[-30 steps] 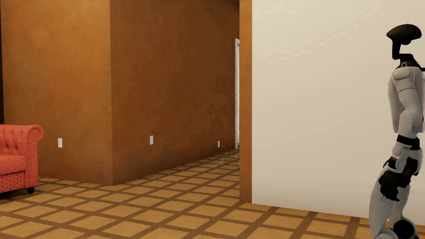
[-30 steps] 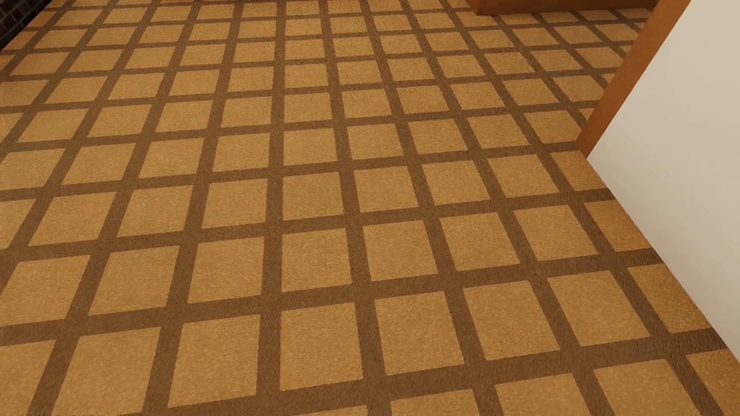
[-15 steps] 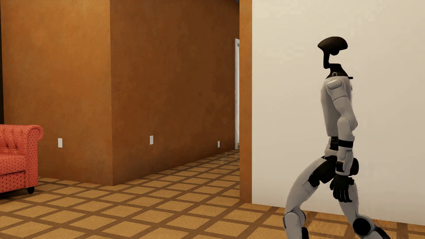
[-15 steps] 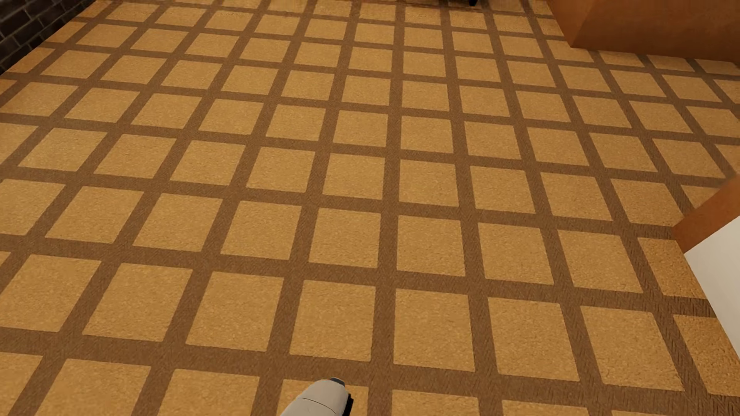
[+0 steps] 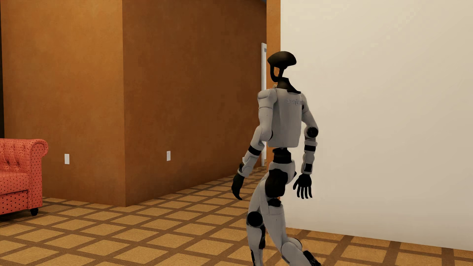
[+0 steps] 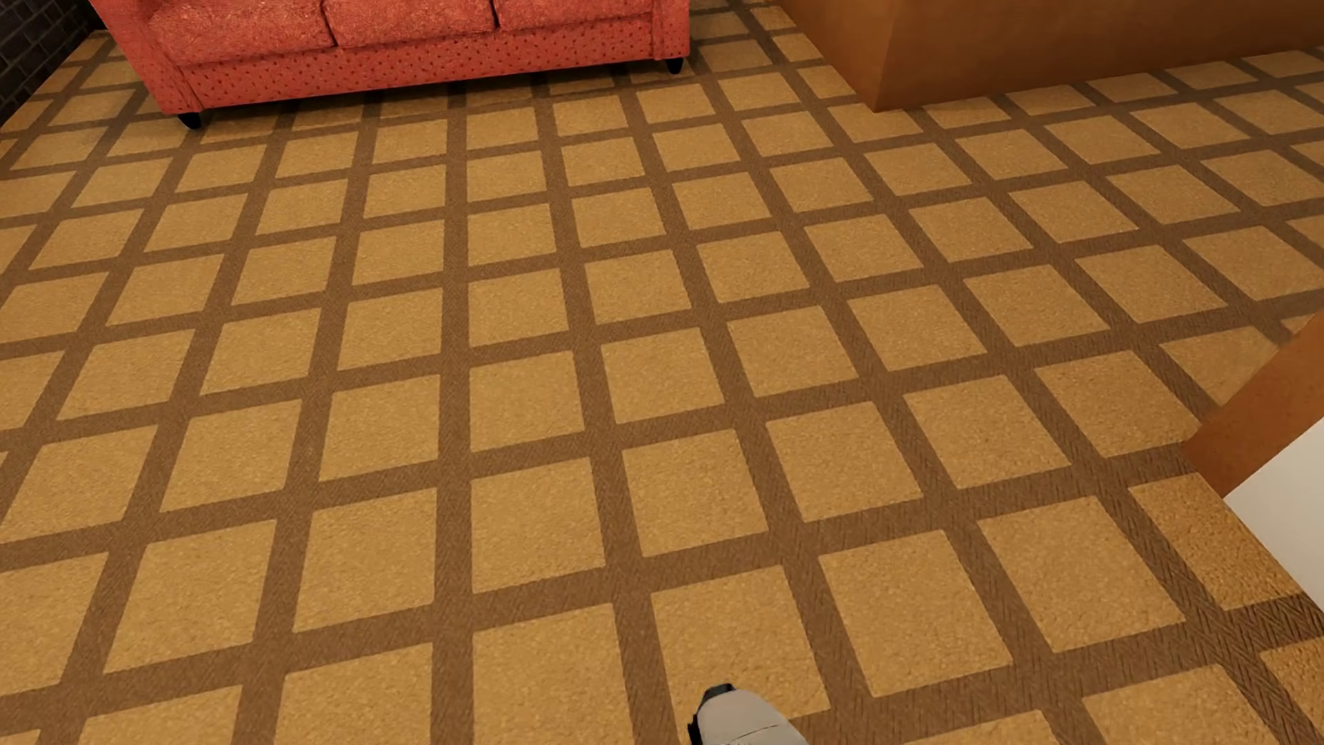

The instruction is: Walk around the corner

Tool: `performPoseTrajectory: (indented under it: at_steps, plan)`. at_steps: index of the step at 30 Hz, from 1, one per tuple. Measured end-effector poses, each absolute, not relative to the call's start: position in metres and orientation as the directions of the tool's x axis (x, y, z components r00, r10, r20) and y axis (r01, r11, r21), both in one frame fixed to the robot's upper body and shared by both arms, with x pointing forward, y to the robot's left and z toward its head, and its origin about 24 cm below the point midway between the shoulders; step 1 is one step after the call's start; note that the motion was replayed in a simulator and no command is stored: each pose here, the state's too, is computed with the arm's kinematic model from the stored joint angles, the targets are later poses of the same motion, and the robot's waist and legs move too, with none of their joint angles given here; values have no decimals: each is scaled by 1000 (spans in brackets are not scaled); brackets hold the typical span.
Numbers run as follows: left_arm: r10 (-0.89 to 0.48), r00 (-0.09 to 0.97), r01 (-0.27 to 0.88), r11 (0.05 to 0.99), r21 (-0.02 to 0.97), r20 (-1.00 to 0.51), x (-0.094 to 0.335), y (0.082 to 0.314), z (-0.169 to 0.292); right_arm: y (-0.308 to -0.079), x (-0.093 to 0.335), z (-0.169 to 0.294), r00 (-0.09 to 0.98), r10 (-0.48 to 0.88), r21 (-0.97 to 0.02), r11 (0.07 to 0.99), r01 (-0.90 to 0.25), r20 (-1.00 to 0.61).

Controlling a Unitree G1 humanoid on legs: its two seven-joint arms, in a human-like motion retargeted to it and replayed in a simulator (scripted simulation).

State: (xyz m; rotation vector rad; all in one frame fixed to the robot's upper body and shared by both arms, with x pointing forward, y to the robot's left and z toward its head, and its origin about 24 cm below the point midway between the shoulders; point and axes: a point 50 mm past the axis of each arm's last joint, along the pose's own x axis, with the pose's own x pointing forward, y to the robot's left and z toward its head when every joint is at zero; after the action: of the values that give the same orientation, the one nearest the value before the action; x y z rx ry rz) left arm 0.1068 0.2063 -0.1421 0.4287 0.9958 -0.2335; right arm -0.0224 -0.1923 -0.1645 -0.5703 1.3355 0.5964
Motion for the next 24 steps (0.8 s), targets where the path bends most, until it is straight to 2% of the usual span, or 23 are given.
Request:
performPoseTrajectory:
  at_steps: [2,4,7,11,14,17,19,21,22,24]
  plan:
    - [-2,426,405,894,189,-905,70,200,-154,-195,-22,-165,134,56,-49,741,-669,-989]
    - [-26,359,461,874,153,-933,46,194,-160,-193,0,-164,200,75,-81,736,-672,-977]
    - [4,268,468,874,133,-964,11,203,-162,-185,51,-158,323,129,-151,685,-712,-938]
    - [48,184,480,867,133,-982,-15,218,-162,-198,126,-135,530,102,-299,730,-615,-842]
    - [55,159,507,852,130,-986,-19,221,-163,-209,149,-121,615,69,-345,776,-528,-785]
    - [79,136,494,859,137,-988,-22,225,-164,-202,110,-140,522,54,-262,819,-510,-851]
    - [56,206,479,865,150,-977,-1,219,-164,-189,90,-149,448,95,-215,778,-591,-889]
    - [9,304,486,859,163,-953,27,209,-160,-184,64,-152,400,116,-167,776,-608,-909]
    - [-2,350,492,851,182,-937,42,209,-157,-185,42,-161,311,99,-133,754,-643,-945]
    - [-14,444,459,862,214,-896,68,208,-148,-194,15,-164,242,49,-111,789,-604,-969]
